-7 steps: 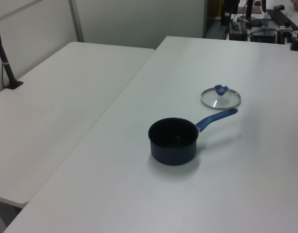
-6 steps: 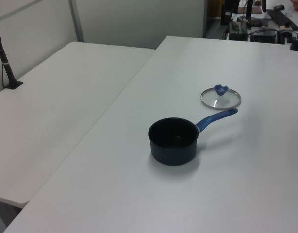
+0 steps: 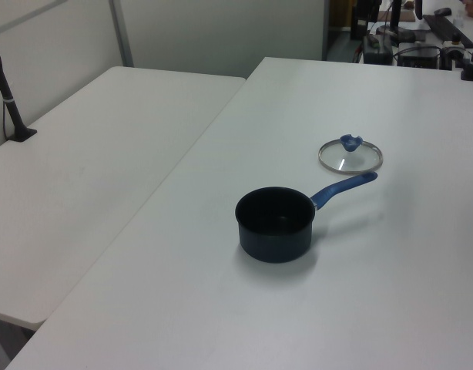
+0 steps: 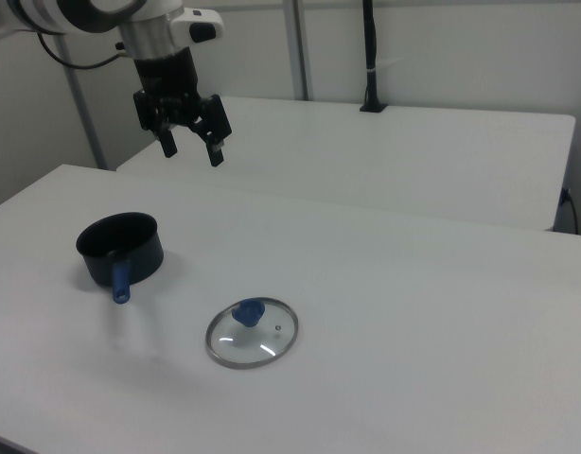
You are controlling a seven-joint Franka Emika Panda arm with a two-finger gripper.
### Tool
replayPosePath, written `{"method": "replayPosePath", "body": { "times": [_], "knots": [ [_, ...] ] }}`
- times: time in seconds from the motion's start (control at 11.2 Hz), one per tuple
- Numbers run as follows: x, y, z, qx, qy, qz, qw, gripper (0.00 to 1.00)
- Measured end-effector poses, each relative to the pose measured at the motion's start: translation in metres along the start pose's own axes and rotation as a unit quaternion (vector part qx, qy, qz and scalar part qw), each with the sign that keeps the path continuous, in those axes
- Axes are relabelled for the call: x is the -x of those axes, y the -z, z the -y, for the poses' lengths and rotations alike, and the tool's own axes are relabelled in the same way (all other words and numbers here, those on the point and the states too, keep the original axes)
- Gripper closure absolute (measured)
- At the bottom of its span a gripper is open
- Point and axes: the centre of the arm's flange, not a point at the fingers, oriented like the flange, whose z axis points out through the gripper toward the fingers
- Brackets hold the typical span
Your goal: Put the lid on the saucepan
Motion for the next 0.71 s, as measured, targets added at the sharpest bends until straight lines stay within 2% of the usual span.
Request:
{"method": "replayPosePath", "body": {
  "times": [0.18,0.27,0.36,0.45,0.54,0.71],
  "knots": [
    [0.004,0.001,-0.003,0.000,-0.002,0.002,1.0000,0.00],
    [0.008,0.000,-0.006,0.002,0.016,0.004,0.9999,0.00],
    [0.012,-0.005,-0.011,0.009,0.065,0.012,0.9978,0.00],
    [0.014,-0.016,-0.018,0.020,0.120,0.026,0.9922,0.00],
    [0.016,-0.033,-0.025,0.027,0.154,0.048,0.9865,0.00],
    [0.020,-0.075,-0.037,0.034,0.168,0.081,0.9818,0.00]
  ]
}}
